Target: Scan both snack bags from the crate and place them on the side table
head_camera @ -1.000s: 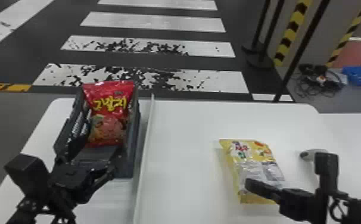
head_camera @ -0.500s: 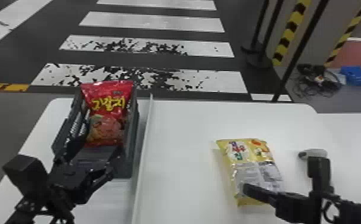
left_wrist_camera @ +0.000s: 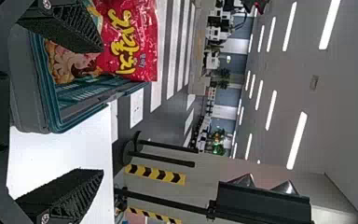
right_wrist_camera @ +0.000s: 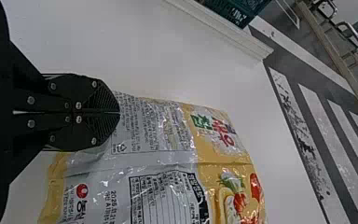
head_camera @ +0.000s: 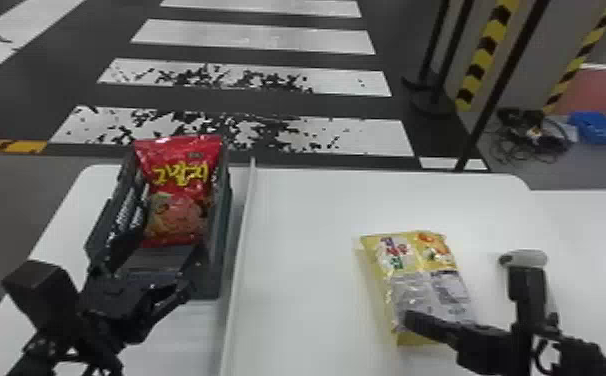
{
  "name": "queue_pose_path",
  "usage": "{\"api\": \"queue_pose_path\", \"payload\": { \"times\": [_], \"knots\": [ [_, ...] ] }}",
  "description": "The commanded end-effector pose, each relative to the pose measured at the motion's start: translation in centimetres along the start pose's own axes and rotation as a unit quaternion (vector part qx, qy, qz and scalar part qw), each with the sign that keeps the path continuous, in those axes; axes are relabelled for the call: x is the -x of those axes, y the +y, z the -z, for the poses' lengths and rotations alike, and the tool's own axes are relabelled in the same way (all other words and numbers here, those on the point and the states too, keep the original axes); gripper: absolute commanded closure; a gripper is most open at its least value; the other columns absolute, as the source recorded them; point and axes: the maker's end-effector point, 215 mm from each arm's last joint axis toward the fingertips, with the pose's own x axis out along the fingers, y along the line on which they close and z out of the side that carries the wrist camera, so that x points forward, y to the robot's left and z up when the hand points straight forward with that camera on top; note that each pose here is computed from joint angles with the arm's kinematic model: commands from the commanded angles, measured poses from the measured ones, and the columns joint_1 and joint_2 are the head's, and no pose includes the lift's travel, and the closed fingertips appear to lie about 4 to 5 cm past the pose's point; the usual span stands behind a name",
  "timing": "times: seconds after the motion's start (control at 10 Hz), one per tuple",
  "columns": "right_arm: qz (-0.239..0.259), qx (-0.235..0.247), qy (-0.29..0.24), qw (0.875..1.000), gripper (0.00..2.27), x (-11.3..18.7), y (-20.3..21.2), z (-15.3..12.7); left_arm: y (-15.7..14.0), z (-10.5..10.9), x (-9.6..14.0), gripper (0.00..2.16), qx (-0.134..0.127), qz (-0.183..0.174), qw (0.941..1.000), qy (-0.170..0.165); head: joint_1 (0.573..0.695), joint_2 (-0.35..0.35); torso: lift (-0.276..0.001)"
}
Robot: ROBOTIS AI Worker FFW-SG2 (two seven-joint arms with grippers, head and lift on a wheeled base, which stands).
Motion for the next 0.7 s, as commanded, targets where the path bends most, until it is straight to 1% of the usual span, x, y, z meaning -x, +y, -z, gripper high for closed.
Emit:
{"api": "queue_pose_path", "payload": {
  "times": [0.0, 0.1, 0.4, 0.5, 0.6],
  "knots": [
    [0.001, 0.001, 0.000, 1.000, 2.26, -0.2, -0.2, 0.1, 0.0, 0.0, 0.0, 0.08, 0.000, 0.000, 1.0000, 0.000, 0.695, -0.067, -0.095],
    [-0.003, 0.003, -0.003, 1.000, 2.26, -0.1, 0.2, -0.1, 0.0, 0.0, 0.0, 0.08, 0.000, 0.000, 1.0000, -0.001, 0.695, -0.067, -0.095],
    [-0.014, 0.017, -0.026, 0.999, 2.26, 2.3, 2.5, -2.9, 0.3, 0.1, 0.3, 0.08, -0.001, -0.003, 1.0000, 0.002, 0.695, -0.061, -0.095],
    [-0.010, 0.021, -0.033, 0.999, 2.26, 3.0, 2.6, -3.6, 0.3, 0.1, 0.4, 0.08, -0.001, -0.003, 1.0000, 0.002, 0.695, -0.056, -0.095],
    [-0.003, 0.019, -0.039, 0.999, 2.26, 3.7, 1.9, -3.9, 0.4, 0.2, 0.4, 0.08, -0.001, -0.003, 1.0000, 0.003, 0.695, -0.057, -0.095]
  ]
}}
